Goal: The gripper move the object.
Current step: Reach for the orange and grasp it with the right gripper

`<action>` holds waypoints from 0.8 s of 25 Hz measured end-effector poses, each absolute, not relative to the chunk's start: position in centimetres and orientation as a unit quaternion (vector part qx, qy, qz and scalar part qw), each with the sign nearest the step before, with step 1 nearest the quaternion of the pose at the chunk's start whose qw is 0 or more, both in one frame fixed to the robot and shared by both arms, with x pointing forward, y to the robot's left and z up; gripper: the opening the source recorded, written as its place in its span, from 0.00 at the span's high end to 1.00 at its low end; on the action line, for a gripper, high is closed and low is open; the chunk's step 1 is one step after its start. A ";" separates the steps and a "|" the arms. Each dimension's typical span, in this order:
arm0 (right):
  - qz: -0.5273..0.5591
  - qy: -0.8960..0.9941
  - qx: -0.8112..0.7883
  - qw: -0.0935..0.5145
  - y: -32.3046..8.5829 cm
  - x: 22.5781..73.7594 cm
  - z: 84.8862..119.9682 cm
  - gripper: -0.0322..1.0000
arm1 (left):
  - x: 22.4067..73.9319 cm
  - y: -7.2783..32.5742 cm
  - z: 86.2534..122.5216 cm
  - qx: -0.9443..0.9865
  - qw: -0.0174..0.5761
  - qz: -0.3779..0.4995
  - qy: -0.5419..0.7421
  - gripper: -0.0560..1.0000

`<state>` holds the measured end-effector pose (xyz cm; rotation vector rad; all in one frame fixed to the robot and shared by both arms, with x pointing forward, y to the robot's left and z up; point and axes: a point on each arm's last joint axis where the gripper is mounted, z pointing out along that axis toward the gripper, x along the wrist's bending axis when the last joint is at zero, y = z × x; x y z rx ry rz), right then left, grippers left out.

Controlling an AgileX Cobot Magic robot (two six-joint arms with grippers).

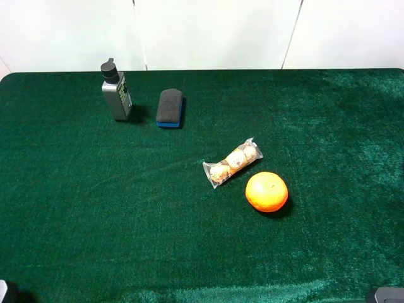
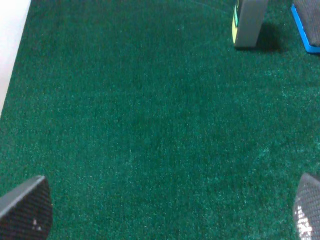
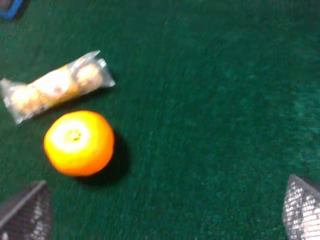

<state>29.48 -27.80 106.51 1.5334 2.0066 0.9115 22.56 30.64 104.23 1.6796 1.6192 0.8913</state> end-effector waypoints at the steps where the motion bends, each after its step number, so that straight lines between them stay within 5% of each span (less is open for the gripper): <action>1: 0.325 0.739 0.549 0.216 -27.6 30.0 106.4 0.30 | 22.6 30.6 104.2 0.638 0.317 0.339 0.615 0.02; 20: 0.237 0.867 0.433 0.071 -22.3 37.8 101.6 0.30 | 22.6 30.6 104.2 0.638 0.317 0.339 0.615 0.02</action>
